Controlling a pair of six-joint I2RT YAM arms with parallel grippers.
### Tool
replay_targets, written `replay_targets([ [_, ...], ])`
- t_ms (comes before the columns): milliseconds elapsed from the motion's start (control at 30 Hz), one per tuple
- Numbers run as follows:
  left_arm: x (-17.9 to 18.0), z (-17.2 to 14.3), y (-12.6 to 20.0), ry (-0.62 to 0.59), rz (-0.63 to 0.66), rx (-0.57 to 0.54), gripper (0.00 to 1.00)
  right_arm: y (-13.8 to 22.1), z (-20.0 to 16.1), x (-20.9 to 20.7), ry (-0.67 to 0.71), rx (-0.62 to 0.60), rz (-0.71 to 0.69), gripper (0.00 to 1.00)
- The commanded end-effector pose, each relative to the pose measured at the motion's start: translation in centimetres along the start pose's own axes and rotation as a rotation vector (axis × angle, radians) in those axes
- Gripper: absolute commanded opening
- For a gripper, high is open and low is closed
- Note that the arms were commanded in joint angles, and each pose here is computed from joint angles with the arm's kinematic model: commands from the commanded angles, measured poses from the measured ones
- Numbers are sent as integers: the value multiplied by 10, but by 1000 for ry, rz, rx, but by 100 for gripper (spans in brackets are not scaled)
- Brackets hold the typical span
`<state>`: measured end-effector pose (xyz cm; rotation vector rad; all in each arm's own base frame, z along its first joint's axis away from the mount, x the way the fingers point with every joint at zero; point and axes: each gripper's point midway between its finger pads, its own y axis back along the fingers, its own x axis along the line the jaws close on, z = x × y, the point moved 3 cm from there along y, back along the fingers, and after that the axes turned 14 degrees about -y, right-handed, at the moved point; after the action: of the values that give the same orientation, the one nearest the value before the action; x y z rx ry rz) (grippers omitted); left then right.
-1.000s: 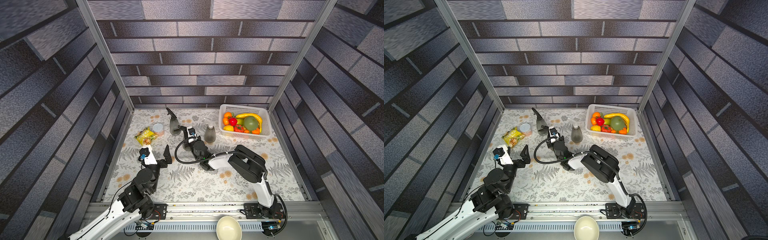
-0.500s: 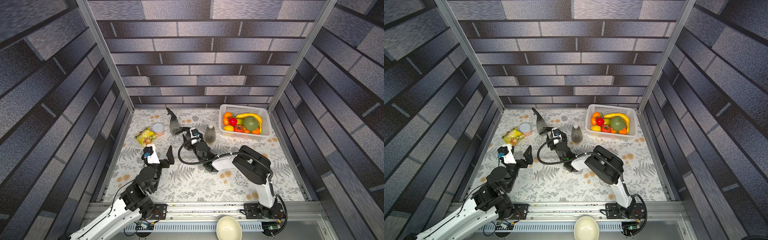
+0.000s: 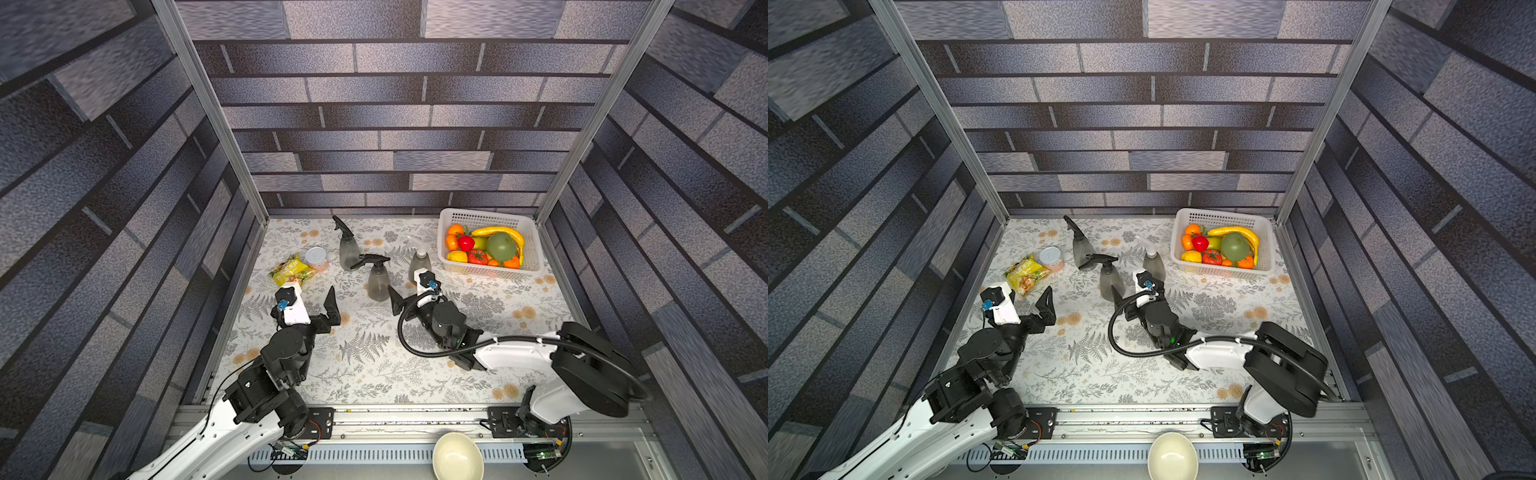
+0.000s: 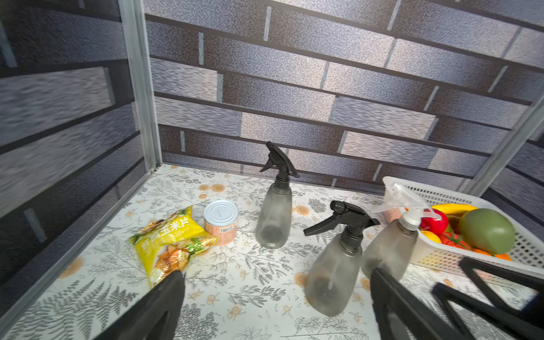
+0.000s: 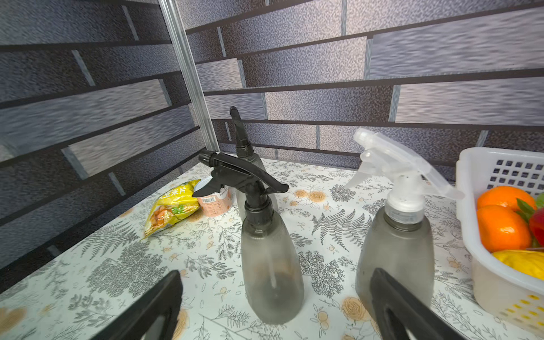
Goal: Attach spray nozzles to spray bottles
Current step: Place the spray bottle at the center of the board, then reset both arms
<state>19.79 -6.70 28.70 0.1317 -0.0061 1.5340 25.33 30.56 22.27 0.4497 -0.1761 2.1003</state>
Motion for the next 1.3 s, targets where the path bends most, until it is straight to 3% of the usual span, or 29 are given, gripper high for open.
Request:
replay_targets([
  [0,7,-13,-4,-139,125,71,100,26,-1,-5,74,114,-9,100],
  [67,7,-11,-9,-172,192,52,100,38,10,-11,105,117,-38,100],
  [133,9,-12,-16,-238,288,47,100,46,17,-12,228,143,-36,100],
  [233,17,-24,-29,-305,386,63,100,54,28,-30,325,221,-170,100],
  [300,19,-36,-42,-320,346,71,100,58,38,-46,324,197,-235,100],
  [467,62,-78,-65,-165,308,201,100,72,62,-100,277,-6,-345,100],
  [600,99,-96,-75,-38,372,119,100,74,66,-158,241,-16,-476,100],
  [700,114,-109,-87,-42,398,156,100,75,68,-188,220,-50,-529,100],
  [867,118,-133,-107,-75,356,151,100,71,63,-224,206,-43,-572,100],
  [1133,105,-171,-147,-28,219,138,100,67,41,-259,177,28,-618,100],
  [1200,99,-172,-152,-58,187,78,100,68,37,-268,174,38,-628,100],
  [1267,103,-174,-151,-35,212,139,100,69,37,-271,175,34,-628,100],
])
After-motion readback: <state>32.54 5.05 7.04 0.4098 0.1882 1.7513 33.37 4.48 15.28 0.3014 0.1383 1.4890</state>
